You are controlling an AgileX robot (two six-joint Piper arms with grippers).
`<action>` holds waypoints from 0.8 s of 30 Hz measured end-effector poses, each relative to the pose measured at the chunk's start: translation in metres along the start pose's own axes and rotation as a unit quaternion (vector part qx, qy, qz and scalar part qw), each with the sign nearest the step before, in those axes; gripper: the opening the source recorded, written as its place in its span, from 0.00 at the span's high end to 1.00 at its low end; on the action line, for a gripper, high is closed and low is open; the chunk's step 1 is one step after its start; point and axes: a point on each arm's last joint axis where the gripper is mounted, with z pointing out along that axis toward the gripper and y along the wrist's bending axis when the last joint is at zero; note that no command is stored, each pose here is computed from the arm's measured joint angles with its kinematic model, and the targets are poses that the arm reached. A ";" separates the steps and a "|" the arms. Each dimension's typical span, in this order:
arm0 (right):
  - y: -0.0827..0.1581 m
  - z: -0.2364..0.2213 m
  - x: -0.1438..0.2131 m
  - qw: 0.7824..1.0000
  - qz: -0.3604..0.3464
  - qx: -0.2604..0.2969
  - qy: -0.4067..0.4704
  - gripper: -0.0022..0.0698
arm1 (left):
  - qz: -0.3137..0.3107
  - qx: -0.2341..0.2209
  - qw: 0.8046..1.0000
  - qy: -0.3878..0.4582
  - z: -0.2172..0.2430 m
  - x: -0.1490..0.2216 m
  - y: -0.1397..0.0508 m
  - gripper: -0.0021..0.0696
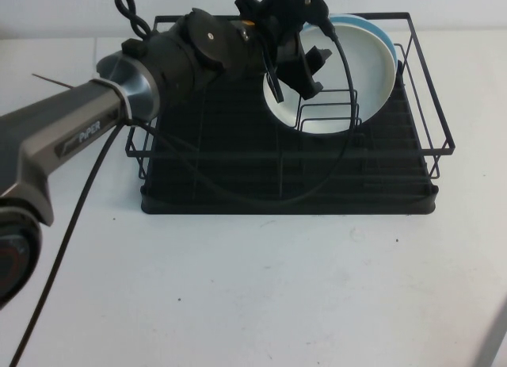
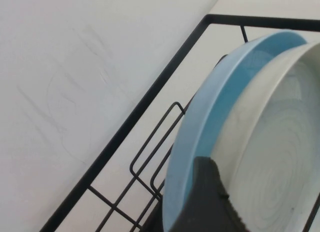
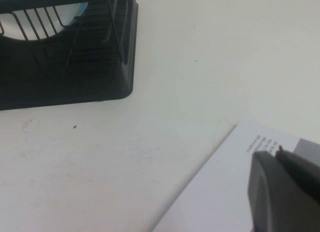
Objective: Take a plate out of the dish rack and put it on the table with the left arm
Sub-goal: Grasp the plate from the shelf
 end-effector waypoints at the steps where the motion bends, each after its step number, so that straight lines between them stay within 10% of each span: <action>1: 0.000 0.000 0.000 1.000 0.000 0.000 0.000 1.00 | 0.000 -0.001 1.000 0.001 0.001 0.001 0.000 0.37; 24: 0.000 0.000 0.000 1.000 0.000 0.000 0.000 1.00 | -0.006 -0.029 0.999 0.018 0.020 0.021 -0.005 0.40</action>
